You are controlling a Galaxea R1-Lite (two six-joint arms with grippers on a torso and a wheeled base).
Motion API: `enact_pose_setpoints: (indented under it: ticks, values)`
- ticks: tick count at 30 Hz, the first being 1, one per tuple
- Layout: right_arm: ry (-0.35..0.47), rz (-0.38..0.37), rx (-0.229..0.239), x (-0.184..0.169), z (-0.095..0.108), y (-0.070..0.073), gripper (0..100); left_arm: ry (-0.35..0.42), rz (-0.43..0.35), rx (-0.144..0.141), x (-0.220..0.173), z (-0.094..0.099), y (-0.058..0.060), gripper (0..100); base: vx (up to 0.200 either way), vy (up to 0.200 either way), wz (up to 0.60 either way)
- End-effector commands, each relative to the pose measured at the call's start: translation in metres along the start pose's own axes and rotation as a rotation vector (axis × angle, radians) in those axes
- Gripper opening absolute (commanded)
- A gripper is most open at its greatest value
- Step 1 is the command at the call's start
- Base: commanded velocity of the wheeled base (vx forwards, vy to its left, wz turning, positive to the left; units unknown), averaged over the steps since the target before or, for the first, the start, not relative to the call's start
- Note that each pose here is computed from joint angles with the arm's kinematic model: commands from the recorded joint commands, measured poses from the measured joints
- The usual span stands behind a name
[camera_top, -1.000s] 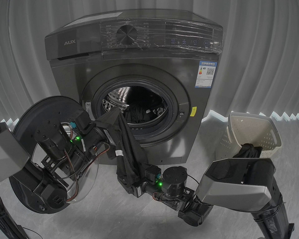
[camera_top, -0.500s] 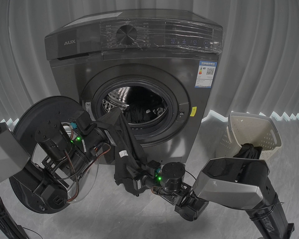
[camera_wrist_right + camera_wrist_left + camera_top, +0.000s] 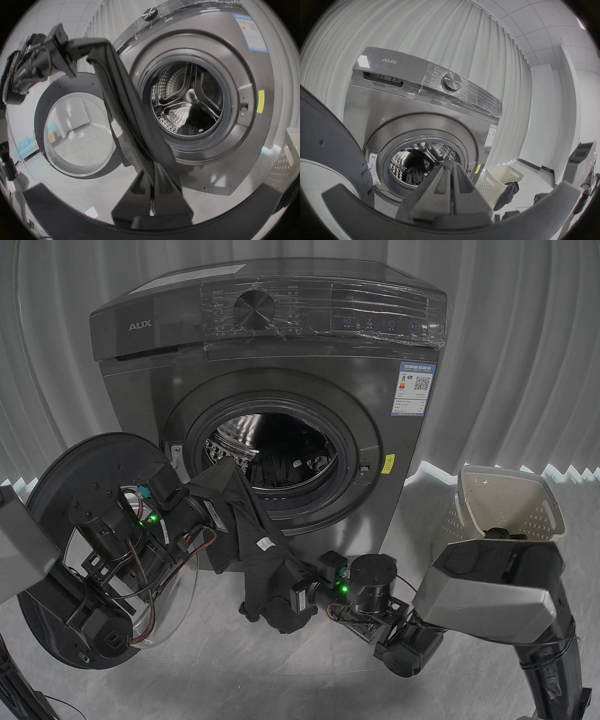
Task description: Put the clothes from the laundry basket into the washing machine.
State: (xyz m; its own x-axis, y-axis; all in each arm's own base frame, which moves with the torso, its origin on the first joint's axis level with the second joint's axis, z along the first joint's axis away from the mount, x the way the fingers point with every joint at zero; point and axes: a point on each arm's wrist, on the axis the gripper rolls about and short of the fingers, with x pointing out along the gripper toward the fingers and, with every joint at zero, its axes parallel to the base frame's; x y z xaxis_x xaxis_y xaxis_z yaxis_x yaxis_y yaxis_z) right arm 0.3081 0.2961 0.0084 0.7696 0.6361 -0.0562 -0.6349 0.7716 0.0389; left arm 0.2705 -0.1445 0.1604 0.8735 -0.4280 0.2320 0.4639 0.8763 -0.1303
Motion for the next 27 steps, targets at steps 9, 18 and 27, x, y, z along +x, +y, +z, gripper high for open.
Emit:
enact_pose_setpoints:
  ticks: [9, 18, 27]
  values:
    - [-0.159, -0.041, 0.009, -0.071, 0.11, -0.019, 0, -0.03, 0.003, 0.003, -0.006, 0.012, 0.002, 0, 0.0, 0.0, 0.0]
    - [-0.295, -0.082, 0.017, -0.113, 0.159, -0.037, 0, -0.099, -0.039, -0.002, -0.022, 0.04, -0.008, 0, 0.0, 0.0, 0.0]
    - [-0.361, -0.063, 0.102, -0.13, 0.165, -0.033, 0, -0.062, -0.046, -0.007, -0.031, 0.033, -0.009, 0, 0.0, 0.0, 0.0]
